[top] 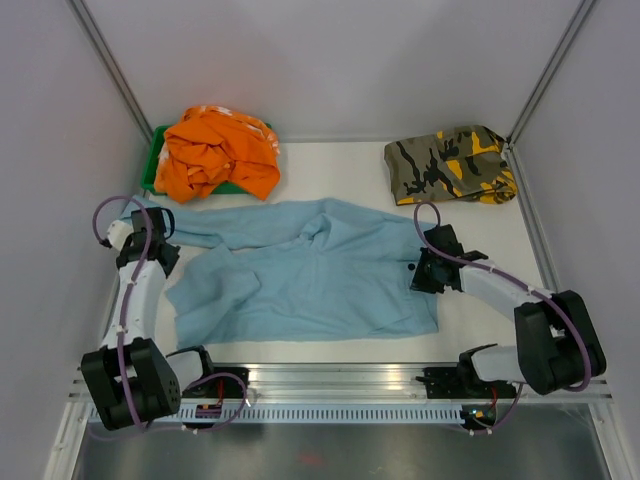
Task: Fold and stack the trousers
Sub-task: Flatten the trousers out
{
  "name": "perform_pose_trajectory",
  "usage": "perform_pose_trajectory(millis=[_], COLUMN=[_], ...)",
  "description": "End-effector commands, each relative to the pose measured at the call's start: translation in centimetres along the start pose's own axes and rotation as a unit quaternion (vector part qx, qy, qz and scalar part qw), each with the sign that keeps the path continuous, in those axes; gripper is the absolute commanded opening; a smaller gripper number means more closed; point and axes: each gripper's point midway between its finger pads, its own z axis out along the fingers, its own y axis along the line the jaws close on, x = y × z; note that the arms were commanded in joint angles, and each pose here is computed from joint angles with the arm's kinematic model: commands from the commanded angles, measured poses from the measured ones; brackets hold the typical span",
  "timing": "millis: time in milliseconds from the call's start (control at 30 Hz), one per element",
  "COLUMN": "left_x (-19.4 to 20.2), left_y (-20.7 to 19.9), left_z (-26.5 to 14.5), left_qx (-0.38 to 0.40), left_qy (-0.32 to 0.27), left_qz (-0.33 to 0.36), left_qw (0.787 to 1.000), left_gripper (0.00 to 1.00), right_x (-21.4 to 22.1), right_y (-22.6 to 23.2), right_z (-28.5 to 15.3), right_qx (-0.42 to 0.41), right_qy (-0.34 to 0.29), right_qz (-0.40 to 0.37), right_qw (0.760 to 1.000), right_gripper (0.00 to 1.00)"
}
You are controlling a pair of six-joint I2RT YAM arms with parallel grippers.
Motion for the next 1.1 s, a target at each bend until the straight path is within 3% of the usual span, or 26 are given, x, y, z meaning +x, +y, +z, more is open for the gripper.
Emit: perform_pose_trajectory(millis=[0, 167, 200, 267, 300, 367, 400, 500, 700, 1067], left_x=[-3.8, -4.3, -3.5, -4.3, -3.5, -3.8, -2.7, -1.6, 1.3, 7.6], left_y=[1.9, 3.9, 2.6, -0.2, -2.2, -5.1, -7.2, -10.0, -11.9, -10.9], left_z=[-2.5, -1.6, -1.3, -0.7, -1.0, -1.3, -2.2, -2.1, -0.2, 1.4], left_qx=[-0.054, -0.076, -0.035, 0.051, 0.108, 0.191, 0.256, 0.327, 0.364, 0.350], left_qy=[-0.061, -0.067, -0.039, -0.048, -0.025, -0.036, -0.010, 0.020, 0.113, 0.188], left_qz=[-0.042, -0.067, -0.063, -0.024, -0.001, 0.056, 0.084, 0.121, 0.156, 0.207], left_qw=[0.996, 0.993, 0.997, 0.997, 0.994, 0.979, 0.963, 0.937, 0.911, 0.894], left_gripper=[0.02, 0.02, 0.02, 0.02, 0.07, 0.22, 0.37, 0.66, 0.67, 0.61], right_x=[1.5, 1.1, 0.6, -0.2, -0.5, -0.9, -0.8, -0.9, -1.7, -4.1], right_y=[-2.8, -4.1, -4.4, -6.1, -6.4, -7.2, -7.2, -8.1, -9.2, -9.0], right_z=[1.9, 2.6, 2.3, 1.0, 0.6, -0.4, -0.5, -0.7, -0.8, -0.9], right_qx=[0.071, 0.115, 0.127, 0.174, 0.182, 0.194, 0.188, 0.184, 0.184, 0.170], right_qy=[0.022, 0.020, 0.012, -0.015, -0.024, -0.035, -0.032, -0.025, -0.021, -0.033], right_qz=[0.010, 0.009, 0.012, 0.015, 0.020, 0.032, 0.040, 0.078, 0.104, 0.106], right_qw=[0.997, 0.993, 0.992, 0.985, 0.983, 0.980, 0.981, 0.979, 0.977, 0.979], right_gripper=[0.01, 0.00, 0.00, 0.00, 0.00, 0.00, 0.00, 0.00, 0.00, 0.00])
